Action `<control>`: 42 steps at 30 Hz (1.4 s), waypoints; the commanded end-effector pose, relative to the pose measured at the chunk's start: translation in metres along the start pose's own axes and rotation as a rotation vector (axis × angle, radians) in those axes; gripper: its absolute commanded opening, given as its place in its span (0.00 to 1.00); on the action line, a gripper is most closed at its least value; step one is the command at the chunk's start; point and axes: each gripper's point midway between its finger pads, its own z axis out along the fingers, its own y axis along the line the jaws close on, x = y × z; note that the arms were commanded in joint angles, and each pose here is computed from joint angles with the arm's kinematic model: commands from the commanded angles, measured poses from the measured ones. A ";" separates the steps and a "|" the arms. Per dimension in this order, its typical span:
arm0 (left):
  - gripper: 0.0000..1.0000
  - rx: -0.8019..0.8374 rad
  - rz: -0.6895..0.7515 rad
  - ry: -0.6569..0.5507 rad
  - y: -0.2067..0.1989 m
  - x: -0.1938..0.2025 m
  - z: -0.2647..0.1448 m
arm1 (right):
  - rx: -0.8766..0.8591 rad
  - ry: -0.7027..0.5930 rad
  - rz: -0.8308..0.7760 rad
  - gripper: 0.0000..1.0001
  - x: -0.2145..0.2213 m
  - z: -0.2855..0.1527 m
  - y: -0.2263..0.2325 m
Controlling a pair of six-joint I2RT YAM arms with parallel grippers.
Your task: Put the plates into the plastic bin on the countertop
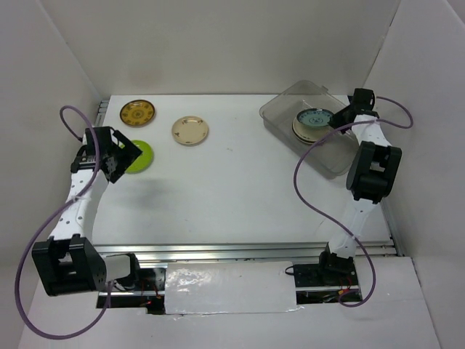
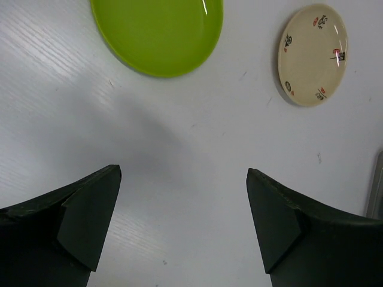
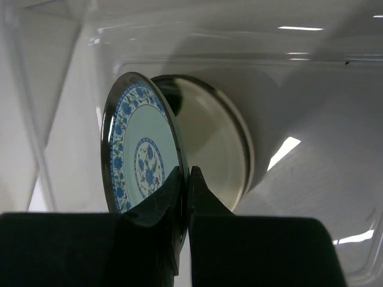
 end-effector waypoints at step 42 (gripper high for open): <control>0.42 -0.220 -0.450 0.063 0.086 0.008 0.181 | -0.800 0.312 -0.354 1.00 0.272 -0.314 0.052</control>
